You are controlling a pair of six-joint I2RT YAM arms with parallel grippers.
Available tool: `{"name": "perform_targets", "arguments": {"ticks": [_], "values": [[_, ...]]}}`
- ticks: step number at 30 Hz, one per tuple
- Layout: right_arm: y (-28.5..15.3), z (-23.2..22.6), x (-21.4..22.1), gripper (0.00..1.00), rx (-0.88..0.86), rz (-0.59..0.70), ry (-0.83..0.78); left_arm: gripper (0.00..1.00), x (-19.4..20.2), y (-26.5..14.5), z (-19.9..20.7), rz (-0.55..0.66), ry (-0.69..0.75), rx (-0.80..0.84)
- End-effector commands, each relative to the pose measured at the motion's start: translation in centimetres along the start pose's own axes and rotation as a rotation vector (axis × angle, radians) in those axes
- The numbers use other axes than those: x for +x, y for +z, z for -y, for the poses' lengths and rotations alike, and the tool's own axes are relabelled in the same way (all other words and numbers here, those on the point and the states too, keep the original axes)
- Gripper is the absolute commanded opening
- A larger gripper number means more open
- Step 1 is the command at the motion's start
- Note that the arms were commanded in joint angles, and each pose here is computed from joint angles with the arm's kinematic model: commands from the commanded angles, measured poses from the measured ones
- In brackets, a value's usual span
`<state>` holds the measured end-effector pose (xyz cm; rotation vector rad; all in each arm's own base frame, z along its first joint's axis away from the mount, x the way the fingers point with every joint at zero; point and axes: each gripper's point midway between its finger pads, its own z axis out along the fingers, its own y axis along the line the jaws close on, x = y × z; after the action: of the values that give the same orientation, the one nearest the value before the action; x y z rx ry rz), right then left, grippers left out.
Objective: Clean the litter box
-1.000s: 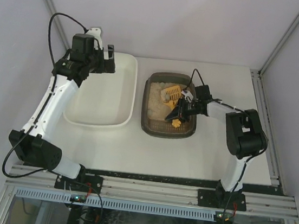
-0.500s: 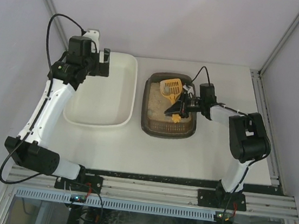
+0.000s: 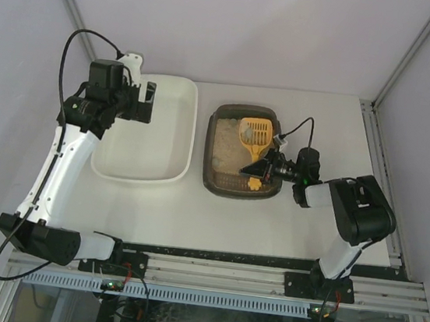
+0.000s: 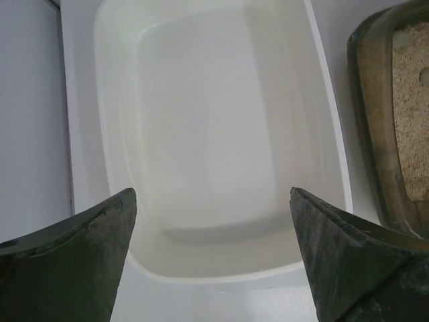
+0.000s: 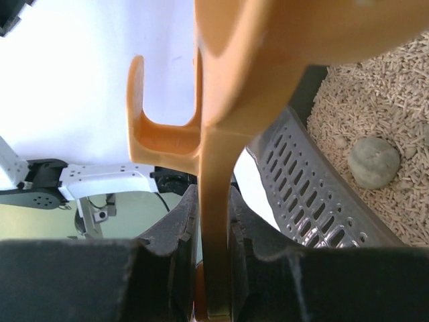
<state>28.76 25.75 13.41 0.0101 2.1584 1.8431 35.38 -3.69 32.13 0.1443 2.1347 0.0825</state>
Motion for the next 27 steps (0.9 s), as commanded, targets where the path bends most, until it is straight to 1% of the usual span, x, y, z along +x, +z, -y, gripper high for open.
{"name": "perform_targets", "arguments": {"ticks": [1,3,6,8,9,11,13,16,19,22,23,25,26,27], "values": [[-0.1,-4.5,-1.3,0.0,-0.215,0.126,-0.136,1.0,0.3,-1.8,0.3,0.007,0.012,0.042],[0.4,-4.7,-0.7,0.0,-0.234,0.124,-0.158,1.0,0.3,-2.0,-1.0,0.013,-0.006,-0.028],[0.6,-5.3,0.0,0.0,-0.244,0.126,-0.234,1.0,0.7,-1.9,-3.3,0.03,-0.066,-0.133],[0.2,-5.1,-0.7,0.0,-0.229,0.176,-0.257,1.0,1.3,-1.8,-3.7,0.027,-0.102,-0.127],[0.2,-4.9,-0.7,0.0,-0.217,0.177,-0.262,1.0,1.6,-1.7,-3.8,0.029,-0.119,-0.124],[0.6,-4.3,-0.2,0.0,-0.182,0.15,-0.273,1.0,2.2,-1.3,-4.7,0.038,-0.158,-0.162],[0.7,-3.9,0.6,0.0,-0.144,0.131,-0.325,1.0,2.8,-1.0,-5.1,0.027,-0.155,-0.171],[-0.2,-3.0,0.4,0.0,-0.101,0.189,-0.325,1.0,3.2,-1.0,-4.4,0.019,-0.158,-0.134],[1.2,-2.6,2.0,0.0,-0.062,0.1,-0.339,1.0,3.3,-1.1,-4.0,0.009,-0.152,-0.101],[0.8,-1.2,1.4,0.0,0.002,0.145,-0.302,1.0,3.4,-1.2,-3.5,0.003,-0.139,-0.068],[1.3,-1.3,1.6,0.0,-0.006,0.121,-0.306,1.0,3.5,-1.2,-3.3,0.0,-0.134,-0.054],[2.9,-1.6,3.1,0.0,-0.003,0.02,-0.316,1.0,3.7,-1.2,-3.0,-0.006,-0.13,-0.04],[3.0,-1.4,3.4,0.0,0.003,0.009,-0.314,1.0,3.7,-1.2,-3.1,-0.008,-0.129,-0.042],[2.5,-1.4,2.9,0.0,-0.002,0.042,-0.308,1.0,3.8,-1.2,-3.1,-0.007,-0.13,-0.043]]}}
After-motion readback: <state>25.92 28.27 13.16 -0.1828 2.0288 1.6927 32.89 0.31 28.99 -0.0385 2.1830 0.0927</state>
